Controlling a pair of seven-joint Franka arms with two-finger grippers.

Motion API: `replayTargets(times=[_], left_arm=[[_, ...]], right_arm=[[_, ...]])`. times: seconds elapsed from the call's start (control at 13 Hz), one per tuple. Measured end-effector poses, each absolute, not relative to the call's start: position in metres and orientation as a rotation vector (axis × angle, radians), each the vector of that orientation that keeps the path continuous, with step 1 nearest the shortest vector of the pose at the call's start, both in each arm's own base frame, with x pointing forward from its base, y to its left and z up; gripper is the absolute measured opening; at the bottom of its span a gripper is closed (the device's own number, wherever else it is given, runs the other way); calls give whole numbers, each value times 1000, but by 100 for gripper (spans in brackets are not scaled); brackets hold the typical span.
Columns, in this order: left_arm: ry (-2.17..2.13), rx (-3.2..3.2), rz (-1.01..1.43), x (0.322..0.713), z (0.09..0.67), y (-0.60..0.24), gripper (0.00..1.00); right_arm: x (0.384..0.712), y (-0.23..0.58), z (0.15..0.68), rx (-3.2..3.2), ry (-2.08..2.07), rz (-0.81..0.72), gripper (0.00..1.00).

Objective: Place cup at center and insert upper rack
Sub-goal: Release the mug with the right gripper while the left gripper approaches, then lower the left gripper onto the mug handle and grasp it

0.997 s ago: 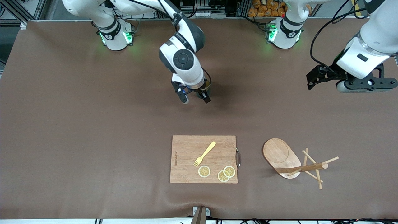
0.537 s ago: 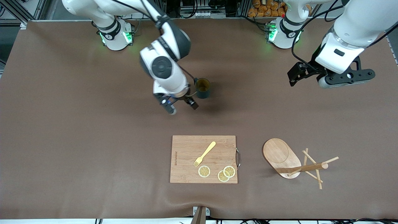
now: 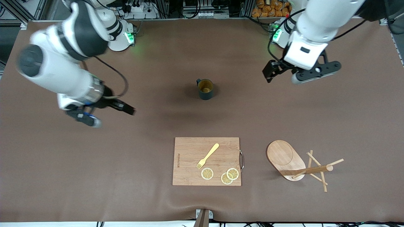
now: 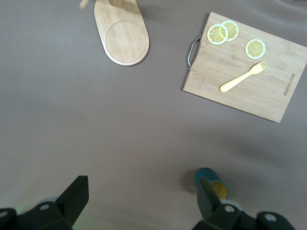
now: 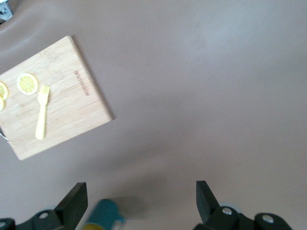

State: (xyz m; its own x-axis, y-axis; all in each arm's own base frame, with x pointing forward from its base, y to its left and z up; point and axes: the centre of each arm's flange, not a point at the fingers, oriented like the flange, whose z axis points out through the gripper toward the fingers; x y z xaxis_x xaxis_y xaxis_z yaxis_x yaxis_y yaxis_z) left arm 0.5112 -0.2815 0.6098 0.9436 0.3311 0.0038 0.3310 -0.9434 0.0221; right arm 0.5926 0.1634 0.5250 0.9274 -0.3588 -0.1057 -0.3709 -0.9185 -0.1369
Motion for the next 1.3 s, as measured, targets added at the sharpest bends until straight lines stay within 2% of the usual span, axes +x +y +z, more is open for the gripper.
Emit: replayTargets(times=[0.46,0.69,0.92,1.3], left_arm=[[793,3106,45,472,547,-418,100],[718,3198,192,413,510,-496,100],[767,3214,341,350,467,-561,100],[798,3247,507,291,344,-643,100]], right_arm=[[557,62,579,-3034,245,89,100],[539,40,595,-3048,88,50,100],[522,33,605,-3047,56,106,100],[513,29,599,-3049,55,200,100]])
